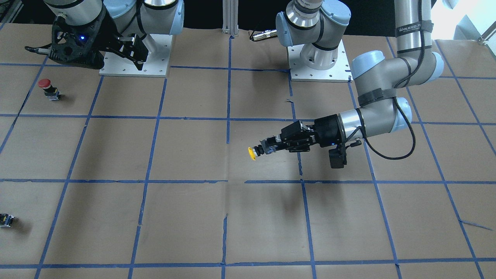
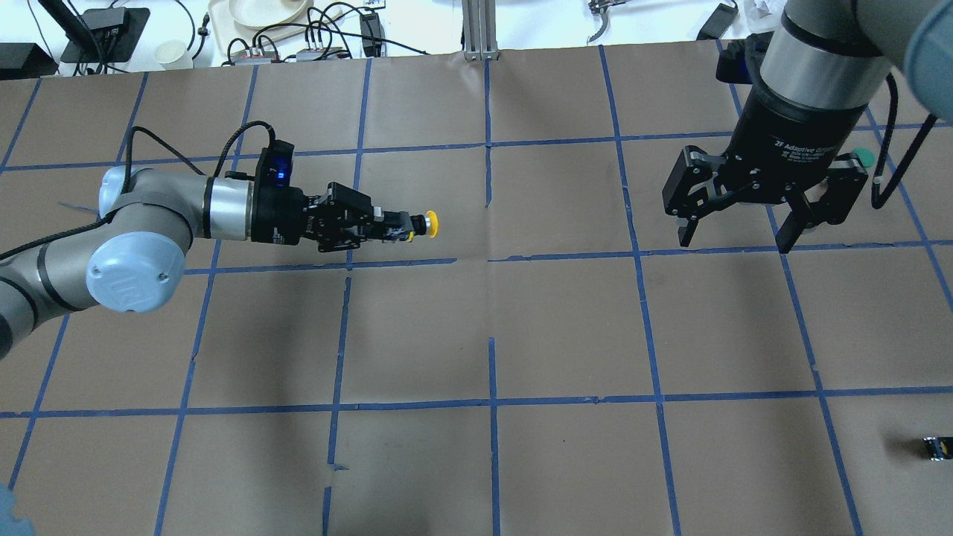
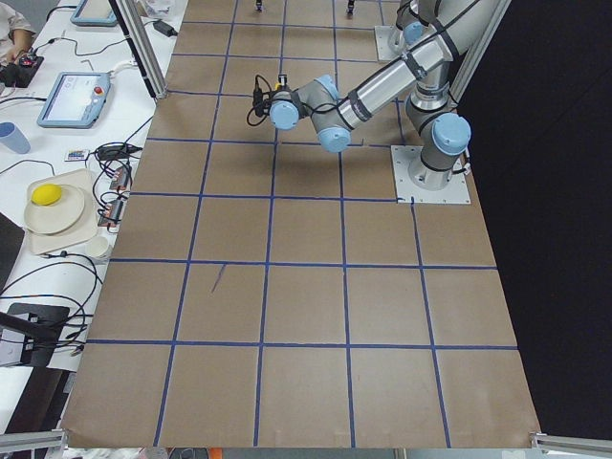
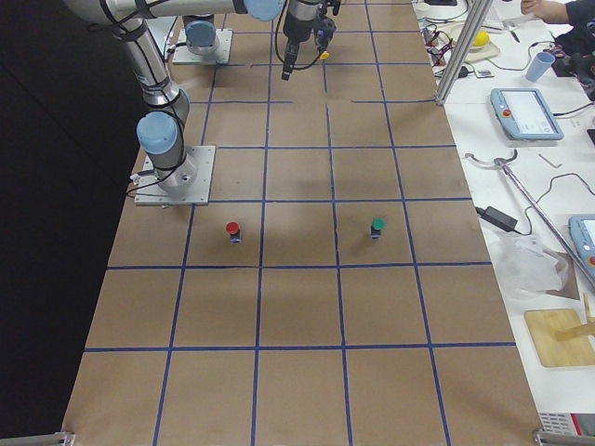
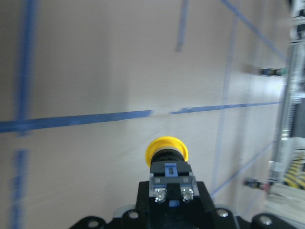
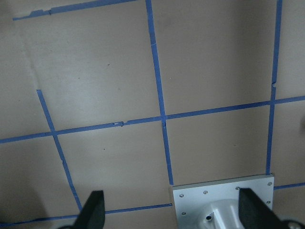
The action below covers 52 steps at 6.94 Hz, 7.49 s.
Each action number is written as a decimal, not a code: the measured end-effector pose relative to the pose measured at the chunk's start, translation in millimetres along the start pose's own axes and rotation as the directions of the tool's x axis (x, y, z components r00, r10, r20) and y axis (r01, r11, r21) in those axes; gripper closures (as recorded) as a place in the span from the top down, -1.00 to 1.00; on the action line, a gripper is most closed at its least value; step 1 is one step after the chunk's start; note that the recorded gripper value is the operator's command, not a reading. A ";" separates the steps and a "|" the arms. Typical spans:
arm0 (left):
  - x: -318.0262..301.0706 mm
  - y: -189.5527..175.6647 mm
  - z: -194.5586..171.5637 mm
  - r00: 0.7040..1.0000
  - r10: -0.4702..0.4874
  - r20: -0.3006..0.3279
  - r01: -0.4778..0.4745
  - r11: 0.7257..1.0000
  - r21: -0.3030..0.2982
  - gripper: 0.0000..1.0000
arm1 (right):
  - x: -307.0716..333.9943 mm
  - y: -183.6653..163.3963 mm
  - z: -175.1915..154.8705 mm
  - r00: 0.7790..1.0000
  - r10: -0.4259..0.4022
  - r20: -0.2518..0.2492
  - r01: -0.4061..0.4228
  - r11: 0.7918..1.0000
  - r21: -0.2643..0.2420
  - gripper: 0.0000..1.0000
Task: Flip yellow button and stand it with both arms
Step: 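Lift the yellow button with the left gripper toward the center while the right gripper approaches, then close the right gripper on the yellow cap held by the left gripper, then open the left gripper and withdraw it while the right gripper carries the button away, then lower the yellow button upright beside the green button and open the right gripper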
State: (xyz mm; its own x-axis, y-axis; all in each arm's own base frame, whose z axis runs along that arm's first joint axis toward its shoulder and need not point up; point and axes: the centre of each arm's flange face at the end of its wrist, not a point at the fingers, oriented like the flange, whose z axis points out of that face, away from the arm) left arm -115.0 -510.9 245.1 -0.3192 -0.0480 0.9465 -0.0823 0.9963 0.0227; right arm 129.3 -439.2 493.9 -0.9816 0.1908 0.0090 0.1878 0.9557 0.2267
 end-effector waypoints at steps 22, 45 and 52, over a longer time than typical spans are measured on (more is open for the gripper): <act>128.6 42.3 126.8 0.815 0.125 -0.566 -0.163 0.986 -0.017 -0.59 | -17.5 -50.8 -33.4 0.538 0.617 0.574 -0.487 0.784 -0.386 -0.41; 234.8 49.9 -37.8 0.339 -0.045 0.940 -0.012 0.999 0.052 1.00 | 376.9 -135.5 190.7 0.894 -0.448 -0.002 0.403 0.803 0.439 -0.61; 235.3 50.1 -38.6 0.340 -0.032 0.940 -0.017 0.999 0.040 1.00 | 390.1 -135.9 219.9 0.879 -0.475 0.041 0.396 0.775 0.492 -0.58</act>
State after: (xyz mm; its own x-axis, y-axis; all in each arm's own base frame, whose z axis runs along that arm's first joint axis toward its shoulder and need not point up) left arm -157.7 -469.6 481.4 -0.9932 -0.1146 0.0187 -0.1147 0.9934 -0.0061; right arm -271.6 -445.4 252.5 -0.9508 -0.2768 -0.1391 -0.2259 0.9268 -0.3001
